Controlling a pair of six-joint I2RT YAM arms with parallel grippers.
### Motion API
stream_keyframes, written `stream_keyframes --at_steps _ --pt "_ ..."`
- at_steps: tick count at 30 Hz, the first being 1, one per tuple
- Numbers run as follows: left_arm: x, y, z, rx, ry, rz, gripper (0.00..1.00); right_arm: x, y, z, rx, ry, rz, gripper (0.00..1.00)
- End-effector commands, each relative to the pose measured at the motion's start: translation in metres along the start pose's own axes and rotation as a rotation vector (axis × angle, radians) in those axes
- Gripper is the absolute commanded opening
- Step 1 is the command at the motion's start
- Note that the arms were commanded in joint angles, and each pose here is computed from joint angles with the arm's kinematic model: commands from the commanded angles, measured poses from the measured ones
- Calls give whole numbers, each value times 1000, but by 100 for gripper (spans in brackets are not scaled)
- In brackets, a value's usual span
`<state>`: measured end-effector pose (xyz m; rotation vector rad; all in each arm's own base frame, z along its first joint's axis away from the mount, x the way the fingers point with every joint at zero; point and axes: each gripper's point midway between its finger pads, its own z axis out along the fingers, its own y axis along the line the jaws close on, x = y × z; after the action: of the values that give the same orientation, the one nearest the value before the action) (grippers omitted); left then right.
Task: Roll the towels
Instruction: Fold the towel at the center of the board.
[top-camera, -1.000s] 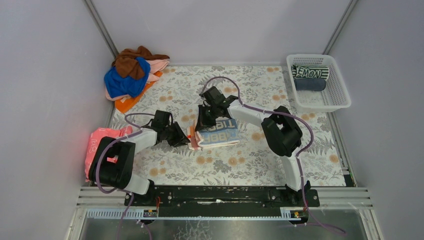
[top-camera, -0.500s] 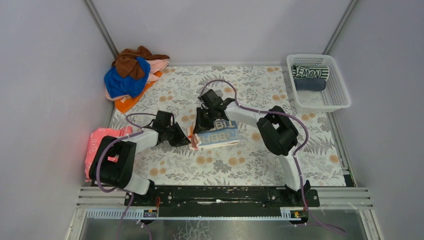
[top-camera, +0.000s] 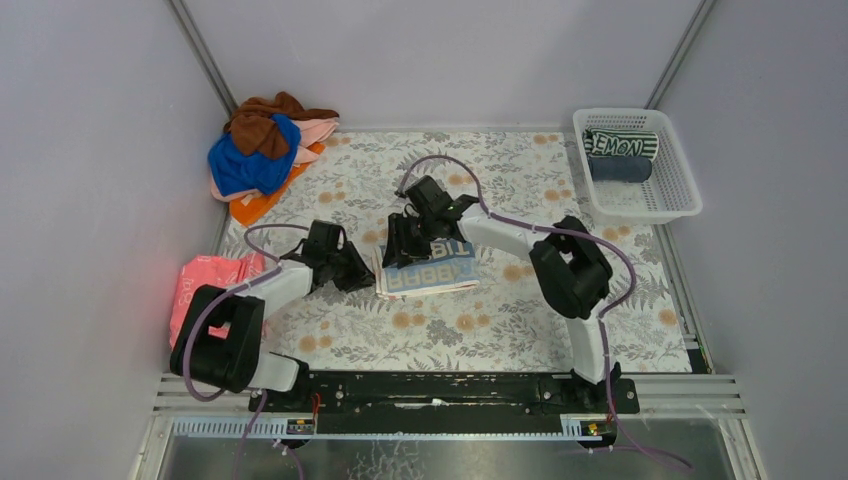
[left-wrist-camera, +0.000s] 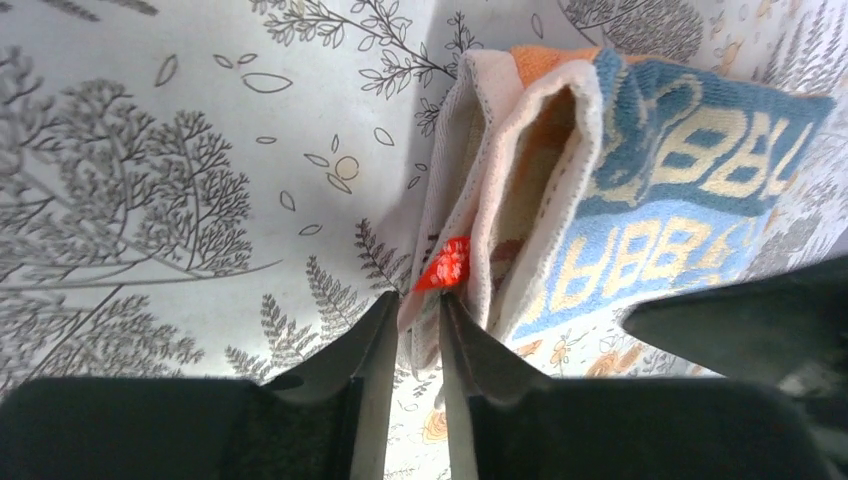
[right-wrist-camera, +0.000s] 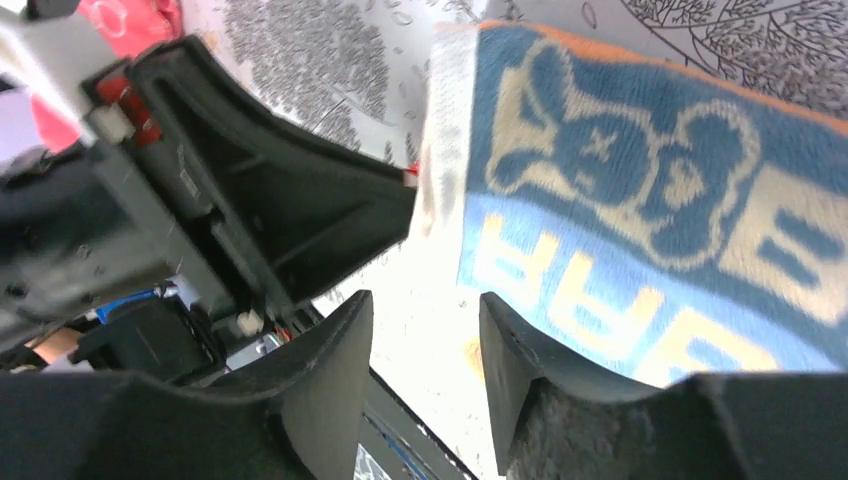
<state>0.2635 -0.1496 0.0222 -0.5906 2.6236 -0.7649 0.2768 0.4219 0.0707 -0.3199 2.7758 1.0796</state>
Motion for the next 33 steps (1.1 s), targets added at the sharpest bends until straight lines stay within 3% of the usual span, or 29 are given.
stream_keyframes --at_steps 1,8,14,18,23,27,33 --pt "-4 10 -15 -62 -68 -4 25 -9 31 -58 -42 -125 -176 52" --pt "-23 -12 -57 -45 -187 46 48 -6 -23 -109 -52 -260 -141 56" --pt "-26 -95 -74 143 -192 149 50 -8 -51 -138 -141 -353 -91 56" --pt "-16 -121 -49 184 -113 178 50 -11 -65 -142 -177 -387 -66 57" --pt "-8 -106 -13 133 -37 178 41 -8 -81 -132 -225 -384 -11 57" --pt "5 -65 7 40 14 136 32 5 -99 -116 -223 -341 31 57" --pt "22 -15 9 -23 26 36 29 32 -134 -97 -176 -301 115 56"
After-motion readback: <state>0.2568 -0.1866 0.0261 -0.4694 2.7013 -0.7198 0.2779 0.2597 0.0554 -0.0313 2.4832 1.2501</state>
